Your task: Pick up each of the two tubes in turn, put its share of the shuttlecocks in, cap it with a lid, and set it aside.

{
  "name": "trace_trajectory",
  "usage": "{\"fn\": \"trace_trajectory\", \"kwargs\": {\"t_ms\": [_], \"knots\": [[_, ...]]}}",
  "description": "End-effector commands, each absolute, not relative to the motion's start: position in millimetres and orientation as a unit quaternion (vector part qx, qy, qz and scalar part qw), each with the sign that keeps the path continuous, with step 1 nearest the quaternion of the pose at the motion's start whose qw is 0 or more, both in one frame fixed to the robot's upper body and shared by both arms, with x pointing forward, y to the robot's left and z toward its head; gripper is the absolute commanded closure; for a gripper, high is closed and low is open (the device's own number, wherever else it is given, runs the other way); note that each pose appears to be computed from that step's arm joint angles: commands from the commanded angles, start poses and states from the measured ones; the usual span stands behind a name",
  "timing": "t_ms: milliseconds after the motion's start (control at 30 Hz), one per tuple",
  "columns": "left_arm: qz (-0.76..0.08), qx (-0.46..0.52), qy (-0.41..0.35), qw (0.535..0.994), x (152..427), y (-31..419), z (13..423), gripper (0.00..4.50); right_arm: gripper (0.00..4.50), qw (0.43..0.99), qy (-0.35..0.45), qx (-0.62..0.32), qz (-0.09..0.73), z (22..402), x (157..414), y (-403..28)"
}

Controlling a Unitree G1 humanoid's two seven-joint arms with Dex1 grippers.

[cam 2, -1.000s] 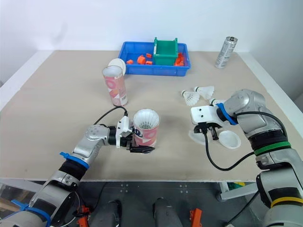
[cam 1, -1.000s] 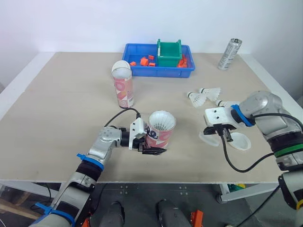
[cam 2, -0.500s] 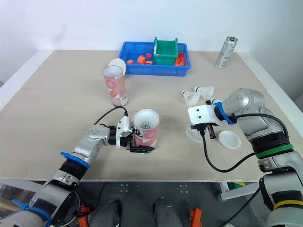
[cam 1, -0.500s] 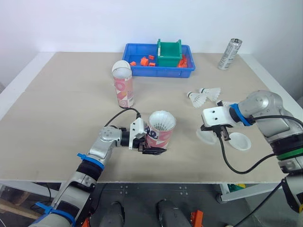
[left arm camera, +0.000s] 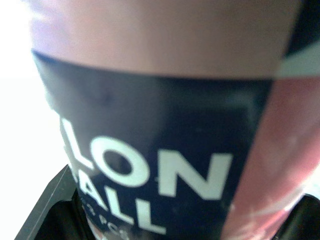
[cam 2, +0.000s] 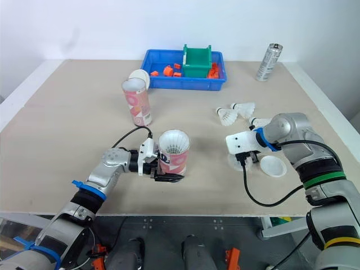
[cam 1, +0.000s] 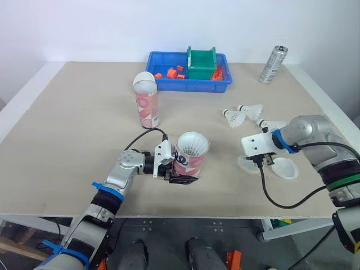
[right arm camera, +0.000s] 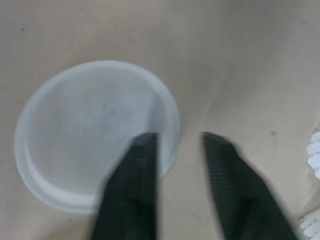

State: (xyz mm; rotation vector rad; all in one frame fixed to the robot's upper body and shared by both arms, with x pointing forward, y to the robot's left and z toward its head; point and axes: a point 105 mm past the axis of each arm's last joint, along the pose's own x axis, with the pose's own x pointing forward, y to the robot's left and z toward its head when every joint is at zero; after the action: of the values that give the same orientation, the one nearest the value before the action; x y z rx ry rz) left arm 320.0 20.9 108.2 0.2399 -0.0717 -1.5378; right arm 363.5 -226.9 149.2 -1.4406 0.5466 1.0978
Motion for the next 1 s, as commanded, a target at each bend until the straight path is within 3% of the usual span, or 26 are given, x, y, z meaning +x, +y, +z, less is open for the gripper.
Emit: {"fn": "trace_trajectory", "kwargs": {"t_ms": [33,167,400,633,833,1000], "knots": [[-0.690,0.118,-0.018,0.714,321.5,24.1,102.6,0.93,1.46,0.609,0.232,-0.609,0.452,163.3,369.2,-232.1],[-0.690,0.118,-0.018,0.714,321.6,23.7,102.5,0.93,1.46,0.619,0.230,-0.583,0.473,172.0,365.9,-224.4],[-0.691,0.117,-0.017,0.713,322.0,22.7,102.1,0.93,1.46,0.614,0.280,-0.531,0.513,153.8,354.1,-222.9],[-0.691,0.117,-0.017,0.713,322.1,21.8,101.9,0.93,1.46,0.623,0.293,-0.510,0.515,156.4,364.4,-220.2],[-0.687,0.116,-0.018,0.717,322.8,22.5,102.0,0.93,4.24,0.615,0.299,-0.515,0.517,157.2,371.0,-219.8],[-0.683,0.116,-0.019,0.720,323.7,24.4,102.1,0.93,4.39,0.604,0.305,-0.516,0.525,156.5,368.8,-222.6]]}}
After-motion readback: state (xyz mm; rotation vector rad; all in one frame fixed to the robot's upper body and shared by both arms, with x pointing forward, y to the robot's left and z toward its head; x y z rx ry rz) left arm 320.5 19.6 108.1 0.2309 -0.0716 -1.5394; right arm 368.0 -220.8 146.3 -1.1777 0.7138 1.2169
